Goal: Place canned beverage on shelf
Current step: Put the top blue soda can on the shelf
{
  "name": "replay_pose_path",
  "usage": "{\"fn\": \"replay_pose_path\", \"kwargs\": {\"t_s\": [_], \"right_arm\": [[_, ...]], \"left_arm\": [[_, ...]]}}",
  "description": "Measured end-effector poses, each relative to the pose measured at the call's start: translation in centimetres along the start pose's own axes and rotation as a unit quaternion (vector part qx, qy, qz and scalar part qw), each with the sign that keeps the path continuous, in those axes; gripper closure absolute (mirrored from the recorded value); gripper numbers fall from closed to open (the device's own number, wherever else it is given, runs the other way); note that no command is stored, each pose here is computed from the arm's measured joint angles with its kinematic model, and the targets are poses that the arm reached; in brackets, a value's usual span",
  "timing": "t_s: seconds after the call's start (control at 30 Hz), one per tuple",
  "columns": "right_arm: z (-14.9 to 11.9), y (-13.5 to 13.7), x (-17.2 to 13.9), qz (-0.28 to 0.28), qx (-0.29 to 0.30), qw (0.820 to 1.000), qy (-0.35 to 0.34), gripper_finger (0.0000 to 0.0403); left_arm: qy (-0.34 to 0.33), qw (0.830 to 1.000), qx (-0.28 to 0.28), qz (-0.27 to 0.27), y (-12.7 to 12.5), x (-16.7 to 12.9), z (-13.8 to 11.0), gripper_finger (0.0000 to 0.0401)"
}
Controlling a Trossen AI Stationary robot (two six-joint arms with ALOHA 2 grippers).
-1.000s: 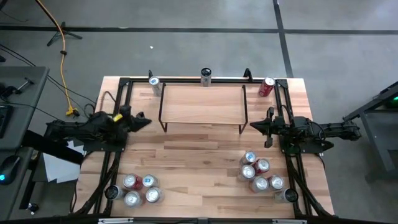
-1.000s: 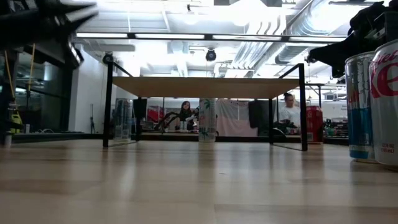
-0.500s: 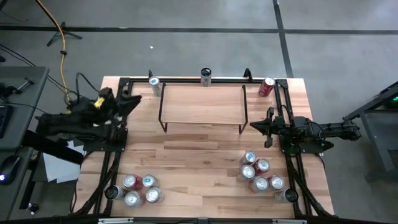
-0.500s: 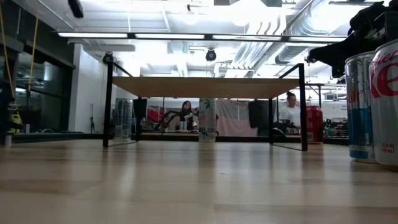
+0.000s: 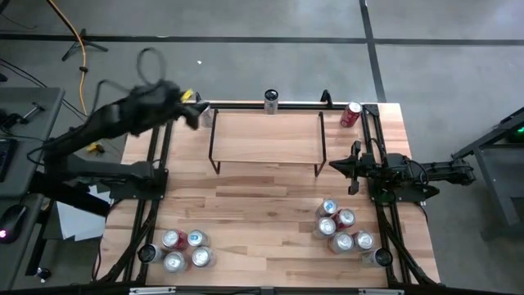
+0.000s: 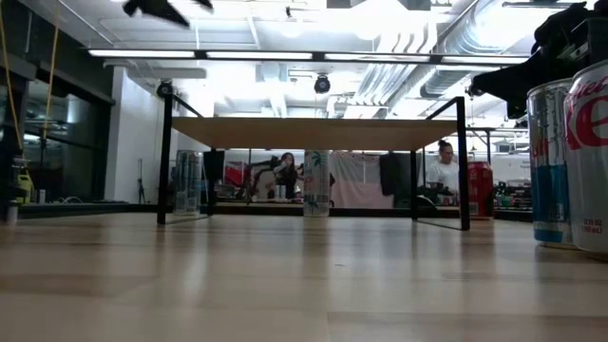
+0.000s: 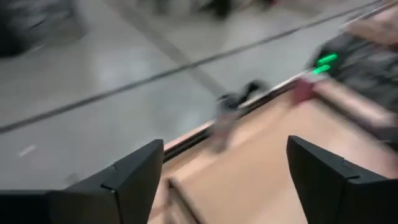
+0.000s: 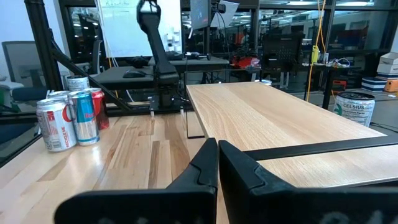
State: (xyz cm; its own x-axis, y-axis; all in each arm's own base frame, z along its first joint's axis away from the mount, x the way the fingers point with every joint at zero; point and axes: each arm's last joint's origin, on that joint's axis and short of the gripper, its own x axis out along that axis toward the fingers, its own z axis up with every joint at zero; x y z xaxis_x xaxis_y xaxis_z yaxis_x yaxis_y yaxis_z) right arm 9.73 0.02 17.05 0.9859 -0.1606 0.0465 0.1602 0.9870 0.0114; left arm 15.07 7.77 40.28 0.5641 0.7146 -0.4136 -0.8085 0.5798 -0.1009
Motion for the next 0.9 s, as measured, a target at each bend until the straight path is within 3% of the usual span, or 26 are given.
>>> {"fn": "replay_pose_path", "kwargs": {"t_s": [0.1, 0.27, 0.43, 0.6, 0.9], "right_arm": [[0.0, 0.0, 0.0, 0.000, 0.000, 1.000, 0.000, 0.0402], [0.0, 0.0, 0.0, 0.000, 0.000, 1.000, 0.000, 0.0402], [0.0, 0.0, 0.0, 0.000, 0.000, 1.000, 0.000, 0.0402], [0.0, 0.0, 0.0, 0.000, 0.000, 1.000, 0.000, 0.0402], [0.0, 0.0, 0.0, 0.000, 0.000, 1.000, 0.000, 0.0402]], "left_arm": [[0.032, 0.998, -0.004, 0.053, 1.1, 3.5, 0.9, 0.0110], [0.120, 0.988, -0.075, 0.063, 4.8, 9.2, 2.4, 0.0110], [0.253, 0.953, -0.121, 0.114, 8.5, 13.4, 1.4, 0.0110], [0.334, 0.925, -0.136, 0.116, 10.0, 15.9, -0.4, 0.0110], [0.362, 0.914, -0.138, 0.123, 10.3, 17.8, -1.4, 0.0110]]}}
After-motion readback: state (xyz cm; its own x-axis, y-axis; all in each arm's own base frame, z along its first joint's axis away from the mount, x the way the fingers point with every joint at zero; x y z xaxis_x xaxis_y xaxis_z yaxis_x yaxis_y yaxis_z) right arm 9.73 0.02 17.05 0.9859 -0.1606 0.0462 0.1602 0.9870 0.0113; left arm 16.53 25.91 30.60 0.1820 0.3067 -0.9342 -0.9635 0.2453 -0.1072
